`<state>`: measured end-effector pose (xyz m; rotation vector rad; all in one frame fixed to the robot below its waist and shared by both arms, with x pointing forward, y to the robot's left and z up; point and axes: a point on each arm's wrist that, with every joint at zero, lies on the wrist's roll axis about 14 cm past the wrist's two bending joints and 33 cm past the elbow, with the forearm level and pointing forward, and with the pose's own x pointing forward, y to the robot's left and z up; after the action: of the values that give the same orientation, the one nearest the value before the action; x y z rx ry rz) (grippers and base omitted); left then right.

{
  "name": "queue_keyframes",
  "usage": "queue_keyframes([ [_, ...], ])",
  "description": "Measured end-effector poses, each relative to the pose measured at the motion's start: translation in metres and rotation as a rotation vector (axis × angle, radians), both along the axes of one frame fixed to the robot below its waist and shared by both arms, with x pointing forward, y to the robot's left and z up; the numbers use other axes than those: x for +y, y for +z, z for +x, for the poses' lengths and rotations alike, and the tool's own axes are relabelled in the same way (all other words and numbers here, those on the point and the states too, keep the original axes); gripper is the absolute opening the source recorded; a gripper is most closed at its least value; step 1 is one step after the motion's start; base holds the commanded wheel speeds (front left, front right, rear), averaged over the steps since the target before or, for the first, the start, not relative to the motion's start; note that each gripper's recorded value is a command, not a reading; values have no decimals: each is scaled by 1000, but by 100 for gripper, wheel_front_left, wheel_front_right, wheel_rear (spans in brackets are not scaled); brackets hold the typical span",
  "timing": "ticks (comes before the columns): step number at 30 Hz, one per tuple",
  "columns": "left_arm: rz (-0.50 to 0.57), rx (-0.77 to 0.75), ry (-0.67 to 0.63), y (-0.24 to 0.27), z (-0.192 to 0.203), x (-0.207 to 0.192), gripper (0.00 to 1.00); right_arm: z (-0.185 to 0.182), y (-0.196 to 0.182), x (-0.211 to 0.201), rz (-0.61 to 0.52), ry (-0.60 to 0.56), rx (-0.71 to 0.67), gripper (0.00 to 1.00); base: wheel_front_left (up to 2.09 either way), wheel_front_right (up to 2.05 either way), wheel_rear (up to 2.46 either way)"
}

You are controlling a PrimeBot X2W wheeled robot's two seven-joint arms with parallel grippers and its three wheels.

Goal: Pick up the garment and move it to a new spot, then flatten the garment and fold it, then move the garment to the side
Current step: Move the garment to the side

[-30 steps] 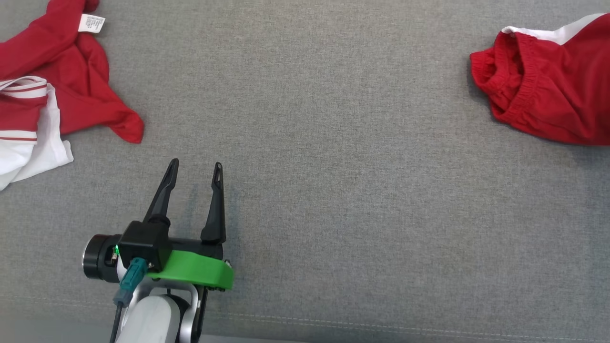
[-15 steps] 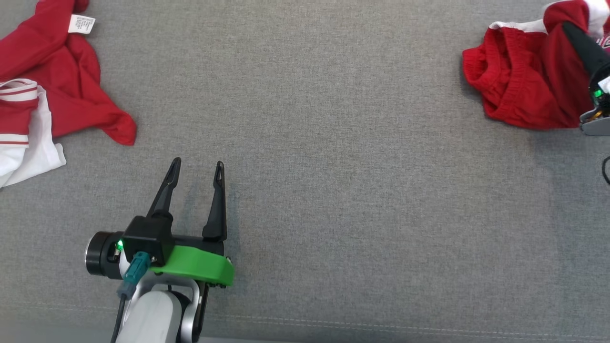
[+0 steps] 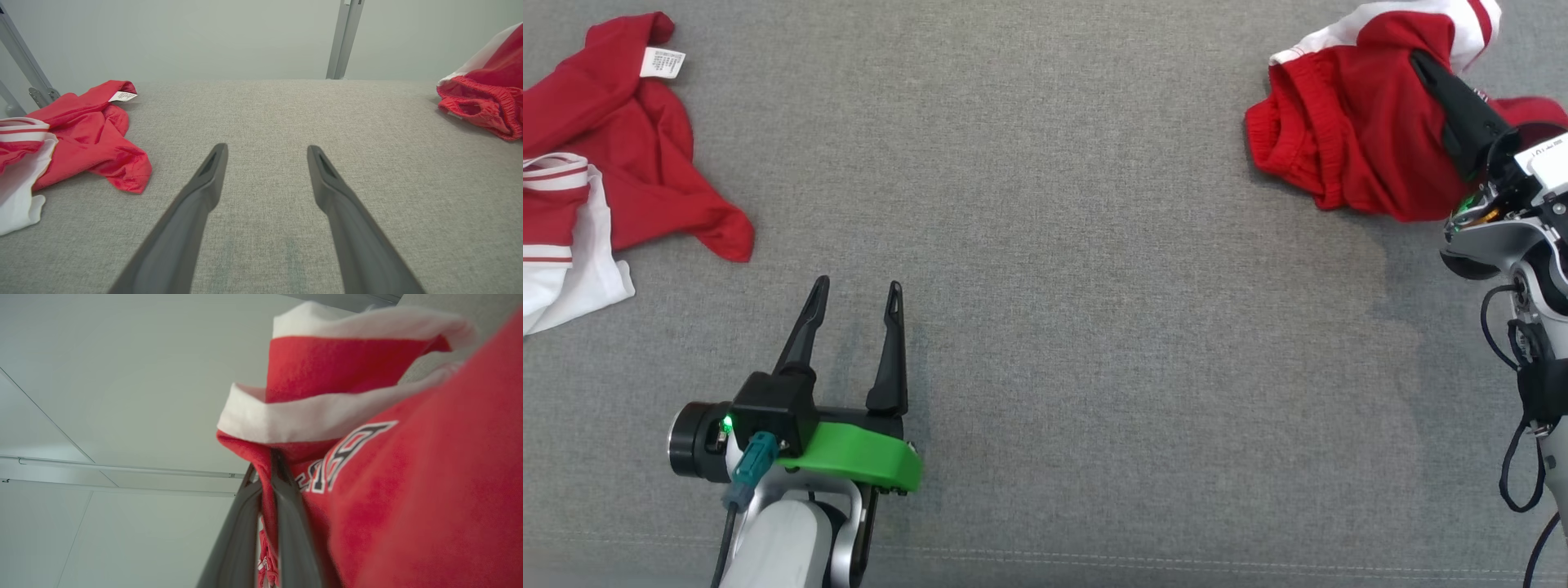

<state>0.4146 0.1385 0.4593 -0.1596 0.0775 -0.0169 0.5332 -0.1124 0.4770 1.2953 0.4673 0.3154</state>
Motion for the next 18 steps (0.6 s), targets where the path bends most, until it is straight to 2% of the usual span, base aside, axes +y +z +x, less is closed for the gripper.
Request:
queue_keyframes([
  [8, -2, 3, 2, -2, 3, 0, 100, -6, -22, -43, 8, -160, 92, 0, 0, 0, 0],
  [13, -5, 13, -17, -8, 7, -6, 100, -5, -32, -95, -46, -305, 133, 0, 0, 0, 0],
  [18, 1, 45, -52, -18, 11, -16, 100, -8, -45, -128, -112, -393, 164, 0, 0, 0, 0],
])
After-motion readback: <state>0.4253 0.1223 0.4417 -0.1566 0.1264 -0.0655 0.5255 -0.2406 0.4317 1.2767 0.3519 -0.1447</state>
